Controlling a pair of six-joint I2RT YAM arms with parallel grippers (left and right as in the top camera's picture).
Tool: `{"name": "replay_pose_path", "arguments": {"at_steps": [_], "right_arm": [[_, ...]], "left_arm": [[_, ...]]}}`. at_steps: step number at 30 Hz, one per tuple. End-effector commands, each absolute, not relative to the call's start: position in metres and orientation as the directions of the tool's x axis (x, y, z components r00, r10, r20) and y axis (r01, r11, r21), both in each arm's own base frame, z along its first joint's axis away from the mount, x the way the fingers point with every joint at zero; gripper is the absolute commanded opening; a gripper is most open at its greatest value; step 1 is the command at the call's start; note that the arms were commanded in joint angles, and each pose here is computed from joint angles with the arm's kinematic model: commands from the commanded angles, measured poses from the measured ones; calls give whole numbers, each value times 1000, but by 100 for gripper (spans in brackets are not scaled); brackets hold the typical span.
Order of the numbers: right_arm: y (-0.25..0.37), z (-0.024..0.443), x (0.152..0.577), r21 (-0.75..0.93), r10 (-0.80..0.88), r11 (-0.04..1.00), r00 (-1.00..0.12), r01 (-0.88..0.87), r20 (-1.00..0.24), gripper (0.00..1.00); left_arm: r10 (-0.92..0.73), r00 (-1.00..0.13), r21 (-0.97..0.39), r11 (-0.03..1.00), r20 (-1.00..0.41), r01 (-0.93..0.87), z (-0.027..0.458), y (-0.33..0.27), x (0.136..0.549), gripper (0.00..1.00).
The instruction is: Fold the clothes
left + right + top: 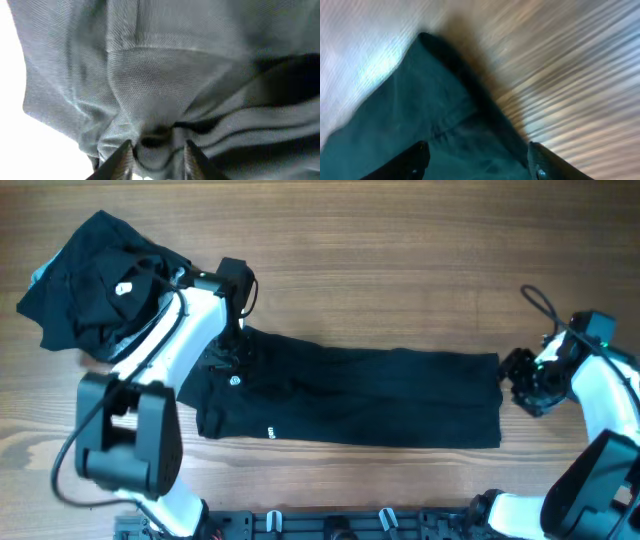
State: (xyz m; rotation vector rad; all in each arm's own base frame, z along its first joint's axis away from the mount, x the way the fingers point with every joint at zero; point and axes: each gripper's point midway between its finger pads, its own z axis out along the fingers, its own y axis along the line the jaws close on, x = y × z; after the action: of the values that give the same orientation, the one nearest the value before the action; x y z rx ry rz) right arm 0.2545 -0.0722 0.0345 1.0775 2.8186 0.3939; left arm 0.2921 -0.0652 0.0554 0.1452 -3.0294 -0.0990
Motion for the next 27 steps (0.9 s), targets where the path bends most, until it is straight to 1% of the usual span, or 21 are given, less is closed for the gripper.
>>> {"name": "replay_pose_path", "arguments": {"at_steps": [1,4,5,6,7,10,11,12,13,15,16,18,19,21,23,26,27], "right_arm": [[-34,6,240,412,604,696,-790,588,108,74],[-22,-19,218,407,599,684,-785,605,160,74],[-16,-19,218,441,574,688,-804,577,155,70],[-10,-15,222,490,535,697,-835,524,132,63],[-8,-13,224,512,517,700,-848,498,118,49],[-10,-11,230,516,518,705,-850,488,96,24],[-13,-5,236,519,514,712,-855,473,72,11],[-16,3,240,519,515,717,-855,466,56,5],[-20,11,245,509,531,716,-846,477,46,4],[-45,32,249,393,623,712,-782,582,30,4],[-61,47,250,322,642,727,-766,606,-7,4],[-83,75,255,238,656,745,-749,623,-95,4],[-94,90,255,197,685,727,-716,658,-136,4],[-90,110,264,249,668,741,-722,624,-179,5],[-74,113,268,320,632,760,-757,566,-163,4],[-27,118,276,411,521,804,-842,431,-137,4],[-2,120,278,435,457,824,-880,364,-129,4]], "left_arm": [[-106,-991,15,994,-85,-108,104,-66,310,40],[-107,-988,6,994,-110,-108,111,-66,312,41],[-107,-988,5,994,-110,-108,110,-66,312,41],[-107,-988,5,994,-111,-108,110,-66,312,41],[-107,-988,5,994,-112,-108,110,-66,312,41],[-107,-988,6,994,-111,-108,110,-66,312,41],[-107,-988,5,994,-111,-108,110,-66,312,41],[-107,-988,5,994,-111,-108,110,-66,312,41],[-107,-988,5,994,-111,-108,110,-66,312,41],[-106,-988,6,994,-111,-108,110,-66,312,41],[-106,-988,6,994,-110,-107,110,-66,312,41],[-106,-988,11,994,-112,-108,110,-65,312,41],[-106,-987,28,994,-119,-110,110,-62,313,41],[-106,-987,34,993,-121,-111,110,-61,313,41],[-106,-987,33,993,-124,-111,111,-62,314,41],[-107,-985,30,993,-132,-112,111,-62,316,41],[-107,-986,30,993,-132,-112,111,-62,316,41]]}}
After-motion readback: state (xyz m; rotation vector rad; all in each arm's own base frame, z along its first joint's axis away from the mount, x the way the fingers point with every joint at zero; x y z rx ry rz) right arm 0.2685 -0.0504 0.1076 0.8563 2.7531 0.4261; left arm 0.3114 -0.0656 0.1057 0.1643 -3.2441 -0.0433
